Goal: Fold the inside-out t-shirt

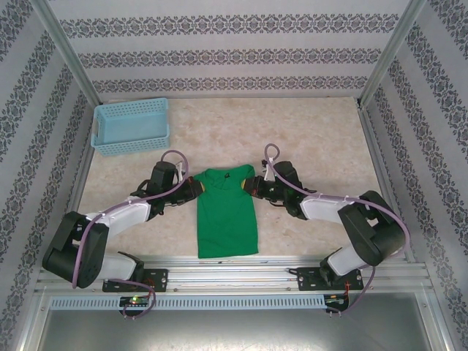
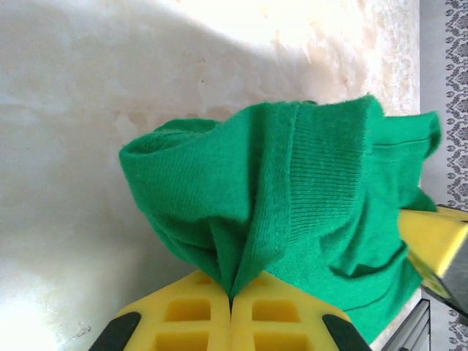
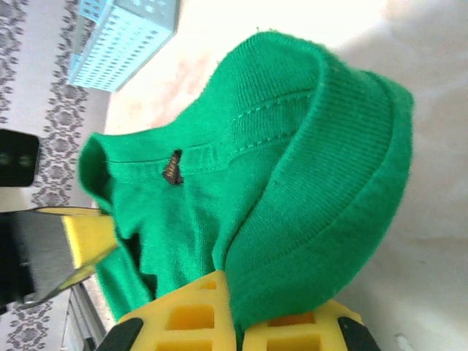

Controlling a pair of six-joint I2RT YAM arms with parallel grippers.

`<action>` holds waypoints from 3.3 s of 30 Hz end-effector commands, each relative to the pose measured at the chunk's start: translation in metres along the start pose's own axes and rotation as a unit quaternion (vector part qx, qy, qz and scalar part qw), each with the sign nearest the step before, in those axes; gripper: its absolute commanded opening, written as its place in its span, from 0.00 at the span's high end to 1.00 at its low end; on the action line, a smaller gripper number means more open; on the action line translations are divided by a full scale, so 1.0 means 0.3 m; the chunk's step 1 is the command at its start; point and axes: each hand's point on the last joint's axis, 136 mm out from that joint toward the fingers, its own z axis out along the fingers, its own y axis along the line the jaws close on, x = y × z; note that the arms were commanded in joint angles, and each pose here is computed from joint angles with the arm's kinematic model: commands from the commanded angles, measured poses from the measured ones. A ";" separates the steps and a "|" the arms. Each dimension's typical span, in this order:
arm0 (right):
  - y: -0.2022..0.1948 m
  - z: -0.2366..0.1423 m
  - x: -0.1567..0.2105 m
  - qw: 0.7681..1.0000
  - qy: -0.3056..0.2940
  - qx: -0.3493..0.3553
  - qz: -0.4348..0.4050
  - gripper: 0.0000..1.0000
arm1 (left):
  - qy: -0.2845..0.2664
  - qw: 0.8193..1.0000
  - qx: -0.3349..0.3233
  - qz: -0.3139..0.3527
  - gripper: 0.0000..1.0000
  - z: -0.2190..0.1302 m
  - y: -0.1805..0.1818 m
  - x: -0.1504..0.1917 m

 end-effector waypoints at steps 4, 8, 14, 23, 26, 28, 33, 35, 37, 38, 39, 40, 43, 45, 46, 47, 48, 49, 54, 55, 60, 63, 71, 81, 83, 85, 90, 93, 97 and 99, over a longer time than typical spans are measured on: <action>0.025 -0.051 -0.142 0.998 -0.056 0.008 -0.018 1.00 | -0.027 0.999 0.030 0.020 1.00 0.020 -0.107 -0.118; 0.018 -0.062 -0.338 0.996 -0.087 0.027 -0.019 1.00 | -0.048 0.998 0.010 0.038 1.00 0.050 -0.174 -0.292; 0.090 -0.055 -0.724 0.987 -0.149 0.042 -0.049 1.00 | -0.106 0.993 0.031 0.051 1.00 0.103 -0.343 -0.659; 0.121 -0.048 -0.784 0.986 -0.146 0.038 -0.067 1.00 | -0.109 0.983 0.096 0.116 1.00 0.088 -0.475 -0.702; 0.060 -0.048 -0.643 0.989 -0.125 0.050 -0.063 1.00 | -0.092 0.985 0.103 0.102 1.00 0.084 -0.408 -0.560; 0.030 -0.056 -0.546 0.991 -0.110 0.049 -0.058 1.00 | -0.080 0.985 0.118 0.093 1.00 0.078 -0.379 -0.462; -0.056 -0.093 -0.304 0.993 -0.079 0.073 -0.042 1.00 | -0.015 0.988 0.126 0.086 1.00 0.082 -0.321 -0.176; -0.082 -0.106 -0.214 0.994 -0.065 0.083 -0.034 1.00 | 0.009 0.990 0.111 0.087 1.00 0.085 -0.289 -0.066; -0.092 -0.114 -0.143 0.994 -0.055 0.088 -0.033 1.00 | 0.021 0.991 0.101 0.086 1.00 0.077 -0.265 0.012; -0.090 -0.121 -0.114 0.994 -0.052 0.090 -0.034 1.00 | 0.024 0.992 0.096 0.085 1.00 0.070 -0.254 0.044; -0.089 -0.125 -0.092 0.994 -0.051 0.093 -0.037 1.00 | 0.023 0.992 0.089 0.085 1.00 0.063 -0.244 0.065; -0.088 -0.133 -0.073 0.993 -0.051 0.098 -0.041 1.00 | 0.021 0.993 0.081 0.087 1.00 0.056 -0.235 0.086; -0.094 -0.149 -0.054 0.991 -0.054 0.112 -0.047 1.00 | 0.001 0.995 0.051 0.089 1.00 0.039 -0.193 0.095; -0.086 -0.155 -0.071 0.990 -0.059 0.117 -0.052 1.00 | -0.014 0.995 0.027 0.095 1.00 0.033 -0.170 0.073; -0.079 -0.158 -0.085 0.989 -0.062 0.120 -0.058 1.00 | -0.022 0.994 0.016 0.102 1.00 0.030 -0.171 0.055; -0.069 -0.160 -0.103 0.988 -0.067 0.123 -0.066 1.00 | -0.030 0.993 0.008 0.110 1.00 0.026 -0.179 0.032; -0.063 -0.161 -0.119 0.987 -0.069 0.126 -0.071 1.00 | -0.038 0.992 0.004 0.116 1.00 0.022 -0.190 0.012; -0.054 -0.160 -0.139 0.986 -0.073 0.128 -0.076 1.00 | -0.049 0.991 -0.001 0.123 1.00 0.018 -0.203 -0.012; -0.084 -0.137 -0.203 0.984 -0.077 0.144 -0.077 1.00 | -0.077 0.988 -0.039 0.125 0.99 0.038 -0.161 -0.096; -0.089 -0.128 -0.212 0.984 -0.075 0.143 -0.075 1.00 | -0.075 0.989 -0.039 0.119 0.99 0.050 -0.149 -0.106; -0.144 -0.080 -0.233 0.982 -0.064 0.161 -0.070 1.00 | -0.061 0.991 -0.053 0.105 0.96 0.105 -0.112 -0.134; -0.180 -0.057 -0.237 0.981 -0.058 0.175 -0.064 1.00 | -0.055 0.991 -0.067 0.098 0.95 0.132 -0.085 -0.138; -0.280 -0.007 -0.213 0.976 -0.040 0.208 -0.041 1.00 | -0.034 0.991 -0.107 0.070 0.91 0.191 0.019 -0.139; -0.296 -0.059 -0.265 0.971 -0.045 0.234 -0.011 0.57 | -0.040 0.984 -0.164 0.055 0.55 0.104 0.037 -0.199; -0.271 -0.101 -0.279 0.967 -0.046 0.249 -0.027 0.41 | -0.060 0.980 -0.174 0.078 0.51 0.031 -0.009 -0.235; -0.252 -0.144 -0.276 0.962 -0.039 0.267 -0.041 0.36 | -0.068 0.978 -0.169 0.101 0.49 -0.019 -0.065 -0.250; -0.187 -0.188 -0.218 0.956 -0.026 0.282 -0.073 0.34 | -0.050 0.982 -0.118 0.138 0.48 0.016 -0.198 -0.187; -0.141 -0.154 -0.173 0.953 -0.012 0.286 -0.097 0.38 | -0.035 0.986 -0.091 0.137 0.49 0.095 -0.236 -0.150; -0.155 -0.066 -0.114 0.958 0.014 0.276 -0.077 0.45 | -0.013 0.990 -0.086 0.115 0.52 0.205 -0.202 -0.111; -0.202 -0.038 -0.089 0.957 0.024 0.283 -0.057 0.47 | -0.008 0.989 -0.100 0.108 0.53 0.241 -0.153 -0.096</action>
